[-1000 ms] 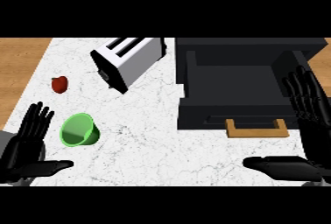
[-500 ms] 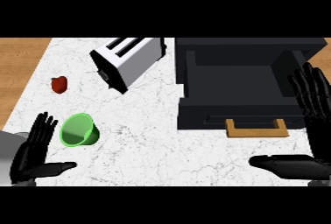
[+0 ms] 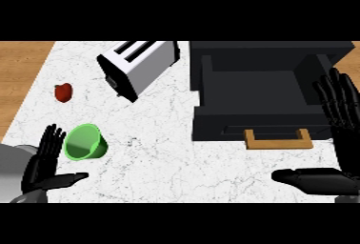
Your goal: Pick up the cup, place it into the drawer and close the drawer
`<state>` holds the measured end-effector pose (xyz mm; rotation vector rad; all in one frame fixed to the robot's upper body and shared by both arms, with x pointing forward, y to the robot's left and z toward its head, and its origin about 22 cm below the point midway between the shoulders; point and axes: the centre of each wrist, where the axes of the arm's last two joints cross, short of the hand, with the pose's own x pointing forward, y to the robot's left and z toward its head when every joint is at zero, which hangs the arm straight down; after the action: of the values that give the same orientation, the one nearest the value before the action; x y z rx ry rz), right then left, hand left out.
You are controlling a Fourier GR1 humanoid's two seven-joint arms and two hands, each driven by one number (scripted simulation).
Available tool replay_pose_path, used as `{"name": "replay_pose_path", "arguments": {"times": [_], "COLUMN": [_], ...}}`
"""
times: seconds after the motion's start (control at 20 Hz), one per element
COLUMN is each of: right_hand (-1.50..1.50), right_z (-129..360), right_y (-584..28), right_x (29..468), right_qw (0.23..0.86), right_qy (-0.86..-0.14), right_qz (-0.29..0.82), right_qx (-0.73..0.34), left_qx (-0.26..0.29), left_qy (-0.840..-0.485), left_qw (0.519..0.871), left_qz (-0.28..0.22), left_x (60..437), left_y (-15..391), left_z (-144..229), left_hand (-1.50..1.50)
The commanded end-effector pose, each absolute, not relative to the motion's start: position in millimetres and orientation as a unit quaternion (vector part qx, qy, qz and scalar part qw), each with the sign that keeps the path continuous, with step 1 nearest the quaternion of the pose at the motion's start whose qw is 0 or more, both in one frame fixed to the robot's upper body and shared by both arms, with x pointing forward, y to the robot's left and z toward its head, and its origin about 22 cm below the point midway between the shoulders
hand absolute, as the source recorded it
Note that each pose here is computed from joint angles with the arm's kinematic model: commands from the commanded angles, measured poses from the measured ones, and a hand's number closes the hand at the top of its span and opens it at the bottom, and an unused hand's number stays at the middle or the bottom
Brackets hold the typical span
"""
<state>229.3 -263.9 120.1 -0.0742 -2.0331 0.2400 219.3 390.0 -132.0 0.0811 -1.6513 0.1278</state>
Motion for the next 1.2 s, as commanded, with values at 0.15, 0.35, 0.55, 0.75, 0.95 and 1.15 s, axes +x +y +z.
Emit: {"name": "replay_pose_path", "arguments": {"times": [0.15, 0.35, 0.55, 0.75, 0.95, 1.15], "right_hand": [-1.5, -1.5, -1.5, -1.5, -1.5, -1.5], "right_z": [115.7, 121.6, 124.5, 107.0, 121.3, 113.4], "right_y": [-264.8, -259.6, -245.7, -253.9, -253.2, -263.2], "right_x": [233.4, 230.2, 234.1, 227.7, 236.5, 242.6], "right_qw": [0.522, 0.519, 0.523, 0.52, 0.518, 0.52], "right_qy": [-0.846, -0.848, -0.846, -0.848, -0.848, -0.848], "right_qz": [0.108, 0.102, 0.106, 0.1, 0.106, 0.099], "right_qx": [-0.021, -0.024, -0.017, -0.016, -0.019, -0.022], "left_qx": [0.03, 0.019, 0.008, 0.011, -0.017, -0.048], "left_qy": [-0.757, -0.76, -0.755, -0.758, -0.764, -0.771], "left_qw": [0.65, 0.648, 0.654, 0.649, 0.642, 0.631], "left_qz": [0.058, 0.052, 0.051, 0.058, 0.063, 0.071], "left_x": [220.8, 222.6, 224.2, 246.4, 243.0, 242.9], "left_y": [386.7, 388.6, 379.5, 375.5, 374.5, 379.6], "left_z": [-141.4, -139.7, -143.6, -132.5, -135.1, -132.3], "left_hand": [-1.5, -1.5, -1.5, -1.5, -1.5, -1.5]}}
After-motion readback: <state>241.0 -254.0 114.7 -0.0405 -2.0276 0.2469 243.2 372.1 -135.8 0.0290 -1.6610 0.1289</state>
